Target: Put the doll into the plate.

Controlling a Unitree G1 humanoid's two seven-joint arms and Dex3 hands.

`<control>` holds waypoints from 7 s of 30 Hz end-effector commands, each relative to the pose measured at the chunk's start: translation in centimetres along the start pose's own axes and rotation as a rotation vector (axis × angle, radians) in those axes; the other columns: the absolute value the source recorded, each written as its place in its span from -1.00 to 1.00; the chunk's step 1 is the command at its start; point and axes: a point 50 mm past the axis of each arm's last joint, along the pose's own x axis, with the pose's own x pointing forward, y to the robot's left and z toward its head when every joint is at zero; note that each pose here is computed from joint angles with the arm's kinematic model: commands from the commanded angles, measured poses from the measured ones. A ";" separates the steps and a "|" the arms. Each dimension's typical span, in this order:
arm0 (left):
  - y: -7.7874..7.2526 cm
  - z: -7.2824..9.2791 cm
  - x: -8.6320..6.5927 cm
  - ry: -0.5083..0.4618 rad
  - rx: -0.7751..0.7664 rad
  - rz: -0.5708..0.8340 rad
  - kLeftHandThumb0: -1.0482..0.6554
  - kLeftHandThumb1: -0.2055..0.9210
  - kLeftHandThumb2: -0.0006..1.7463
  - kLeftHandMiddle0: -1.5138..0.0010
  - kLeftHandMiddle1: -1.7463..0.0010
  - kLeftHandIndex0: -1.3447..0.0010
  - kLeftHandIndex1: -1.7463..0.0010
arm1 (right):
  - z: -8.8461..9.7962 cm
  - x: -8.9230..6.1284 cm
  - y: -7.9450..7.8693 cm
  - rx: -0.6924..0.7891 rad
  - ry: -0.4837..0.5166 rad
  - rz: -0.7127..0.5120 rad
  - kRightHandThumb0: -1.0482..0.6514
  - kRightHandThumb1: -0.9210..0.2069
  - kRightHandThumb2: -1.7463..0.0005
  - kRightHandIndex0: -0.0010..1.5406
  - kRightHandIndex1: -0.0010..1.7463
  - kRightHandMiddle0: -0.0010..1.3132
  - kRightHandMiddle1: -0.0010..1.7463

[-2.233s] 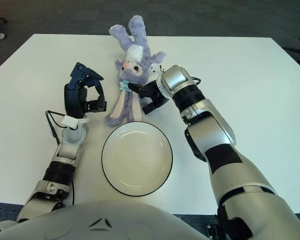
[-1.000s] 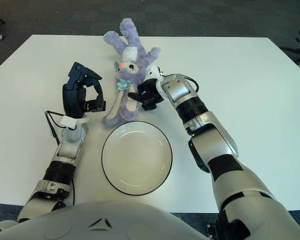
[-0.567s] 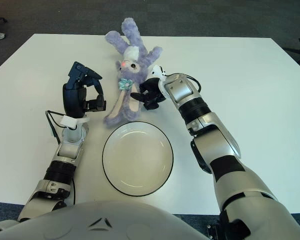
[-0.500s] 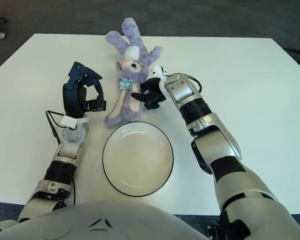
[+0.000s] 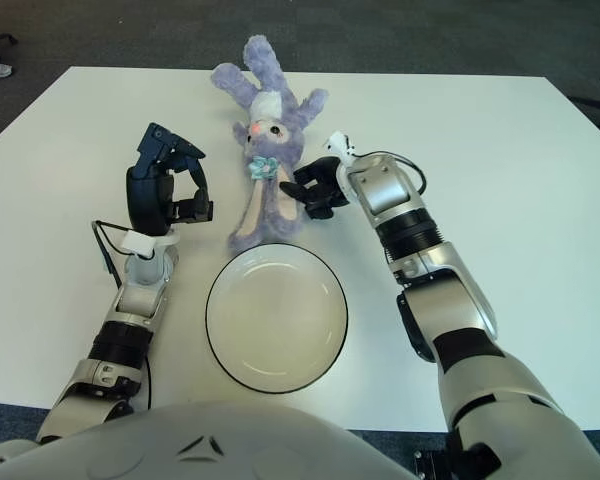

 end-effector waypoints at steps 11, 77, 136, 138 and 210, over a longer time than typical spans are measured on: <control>0.6 -1.7 -3.6 0.166 0.054 -0.024 -0.28 0.15 0.33 -0.54 -1.00 0.24 -1.00 | -2.2 -4.2 -0.7 0.157 -0.011 0.000 -0.31 -0.04 -0.14 0.58 1.00 0.17 0.61; 2.0 -3.6 -2.2 0.129 0.357 -0.235 -0.27 0.25 0.25 -0.53 -1.00 0.30 -1.00 | -4.1 -7.5 -1.6 0.123 -0.151 -0.230 -0.25 -0.51 0.30 -0.23 1.00 0.00 0.55; 1.1 -5.2 7.7 -0.555 0.947 -0.686 -0.49 0.38 -0.10 0.80 0.56 1.00 0.27 | -6.4 -3.9 1.4 0.120 -0.165 -0.101 0.23 -0.33 -0.15 -0.49 0.92 -0.42 0.91; 0.7 -5.2 7.6 -0.577 0.945 -0.716 -0.53 0.56 -0.19 0.80 0.62 1.00 0.32 | -6.3 -3.8 1.5 0.107 -0.167 -0.096 0.23 -0.39 -0.11 -0.54 0.94 -0.48 0.93; -9.0 -6.7 7.7 -0.347 0.928 -1.063 -0.32 -0.01 0.05 0.71 0.89 1.00 0.66 | -7.2 -2.8 2.2 0.157 -0.239 0.050 0.17 -0.34 -0.09 -0.36 0.89 -0.35 0.86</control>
